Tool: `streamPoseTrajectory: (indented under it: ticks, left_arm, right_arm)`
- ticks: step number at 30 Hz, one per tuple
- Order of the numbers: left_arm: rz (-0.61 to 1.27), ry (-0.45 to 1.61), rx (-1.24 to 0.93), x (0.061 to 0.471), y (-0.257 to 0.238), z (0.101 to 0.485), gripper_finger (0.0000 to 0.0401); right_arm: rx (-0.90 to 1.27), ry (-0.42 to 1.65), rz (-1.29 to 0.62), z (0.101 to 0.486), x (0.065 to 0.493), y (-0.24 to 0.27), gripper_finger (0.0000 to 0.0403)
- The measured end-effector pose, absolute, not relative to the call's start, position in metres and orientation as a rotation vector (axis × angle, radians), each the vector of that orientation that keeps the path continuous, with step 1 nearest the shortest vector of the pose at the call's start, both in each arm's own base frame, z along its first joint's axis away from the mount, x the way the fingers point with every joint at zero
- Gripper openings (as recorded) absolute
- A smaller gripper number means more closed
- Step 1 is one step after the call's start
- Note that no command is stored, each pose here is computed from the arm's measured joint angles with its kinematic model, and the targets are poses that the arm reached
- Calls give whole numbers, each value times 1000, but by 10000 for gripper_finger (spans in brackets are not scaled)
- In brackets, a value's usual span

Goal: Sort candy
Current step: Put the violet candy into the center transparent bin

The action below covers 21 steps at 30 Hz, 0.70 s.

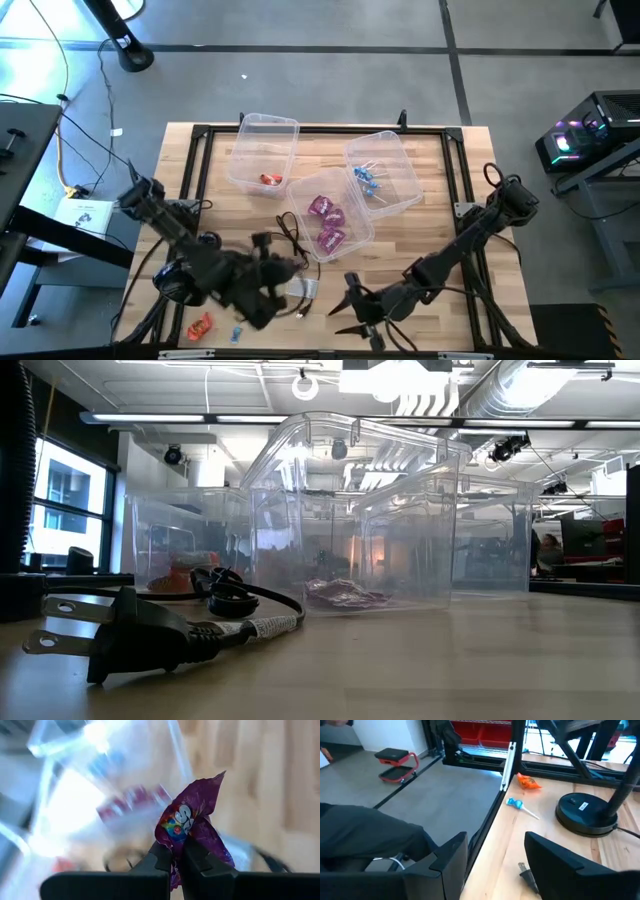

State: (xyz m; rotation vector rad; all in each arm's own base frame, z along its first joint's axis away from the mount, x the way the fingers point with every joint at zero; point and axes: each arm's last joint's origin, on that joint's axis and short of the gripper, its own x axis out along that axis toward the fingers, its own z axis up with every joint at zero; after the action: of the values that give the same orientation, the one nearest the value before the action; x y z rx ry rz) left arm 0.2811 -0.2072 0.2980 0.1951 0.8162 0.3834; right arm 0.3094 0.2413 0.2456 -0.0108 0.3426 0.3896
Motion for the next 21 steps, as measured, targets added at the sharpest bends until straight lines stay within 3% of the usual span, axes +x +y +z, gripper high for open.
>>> streamPoseTrajectory:
  ticks: [9, 14, 21]
  left_arm:
    - [477, 754, 395, 343, -131, 311, 8]
    - [592, 757, 303, 362, -78, 313, 23]
    - [488, 672, 174, 384, -46, 320, 81]
  right_arm:
    - [-32, 272, 423, 254, 305, 248, 193]
    - [-74, 210, 432, 270, 288, 257, 193]
    - [-150, 151, 394, 284, 270, 267, 193]
